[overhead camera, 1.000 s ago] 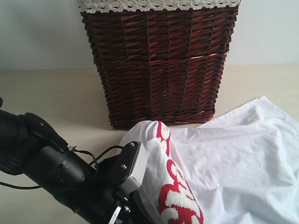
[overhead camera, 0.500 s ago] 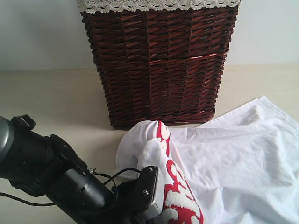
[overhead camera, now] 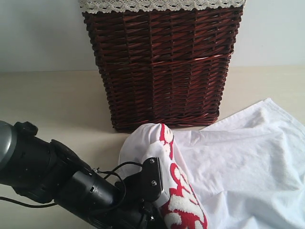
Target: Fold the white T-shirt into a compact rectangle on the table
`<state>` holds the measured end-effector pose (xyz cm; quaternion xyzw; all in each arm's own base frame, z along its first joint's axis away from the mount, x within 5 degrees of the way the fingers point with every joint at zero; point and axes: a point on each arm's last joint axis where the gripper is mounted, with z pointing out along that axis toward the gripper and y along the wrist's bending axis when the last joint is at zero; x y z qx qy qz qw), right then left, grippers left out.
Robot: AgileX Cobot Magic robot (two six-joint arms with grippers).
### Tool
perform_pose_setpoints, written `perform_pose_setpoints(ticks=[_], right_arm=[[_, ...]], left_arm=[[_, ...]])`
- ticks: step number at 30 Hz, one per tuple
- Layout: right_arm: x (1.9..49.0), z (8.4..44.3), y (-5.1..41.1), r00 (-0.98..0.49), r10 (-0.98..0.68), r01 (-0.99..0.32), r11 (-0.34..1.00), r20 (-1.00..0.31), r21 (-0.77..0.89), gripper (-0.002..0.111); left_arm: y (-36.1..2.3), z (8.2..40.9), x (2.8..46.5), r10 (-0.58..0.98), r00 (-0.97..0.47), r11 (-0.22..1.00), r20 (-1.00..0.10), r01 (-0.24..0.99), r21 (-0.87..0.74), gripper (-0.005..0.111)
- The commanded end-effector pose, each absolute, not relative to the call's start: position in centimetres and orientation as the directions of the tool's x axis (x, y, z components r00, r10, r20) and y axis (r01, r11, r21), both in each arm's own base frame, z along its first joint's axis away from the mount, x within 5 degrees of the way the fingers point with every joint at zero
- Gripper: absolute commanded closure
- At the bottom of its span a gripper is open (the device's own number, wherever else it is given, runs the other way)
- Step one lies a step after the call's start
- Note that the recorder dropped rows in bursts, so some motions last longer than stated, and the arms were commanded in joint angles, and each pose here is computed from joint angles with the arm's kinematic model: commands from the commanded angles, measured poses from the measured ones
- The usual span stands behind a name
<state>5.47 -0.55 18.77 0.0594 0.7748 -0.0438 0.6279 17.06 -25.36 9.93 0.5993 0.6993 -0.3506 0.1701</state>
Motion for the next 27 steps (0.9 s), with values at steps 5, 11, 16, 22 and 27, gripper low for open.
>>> perform_pose_setpoints(ticks=[5, 11, 16, 22, 27], right_arm=[[5.5, 18.7, -0.6, -0.194, 0.033, 0.147, 0.989, -0.98, 0.004, 0.108], [5.5, 18.7, -0.6, -0.194, 0.033, 0.147, 0.989, -0.98, 0.004, 0.108], [5.5, 18.7, -0.6, -0.194, 0.033, 0.147, 0.989, -0.98, 0.004, 0.108], [5.5, 18.7, -0.6, -0.194, 0.033, 0.147, 0.989, -0.98, 0.004, 0.108], [5.5, 18.7, -0.6, -0.194, 0.033, 0.147, 0.989, -0.98, 0.004, 0.108]], left_arm=[[-25.1, 9.8, 16.6, 0.75, -0.231, 0.034, -0.62, 0.949, -0.313, 0.106], [-25.0, 12.2, 16.9, 0.712, -0.189, 0.012, -0.677, 0.966, -0.257, 0.107], [-24.7, 16.8, 15.8, 0.62, 0.012, -0.244, -0.785, 0.953, -0.178, 0.107], [-25.1, 18.7, 11.9, 0.6, -0.021, -0.429, -0.8, 0.835, -0.344, 0.107], [-25.6, 17.5, 8.1, 0.676, 0.135, -0.563, -0.724, 0.729, -0.39, 0.107]])
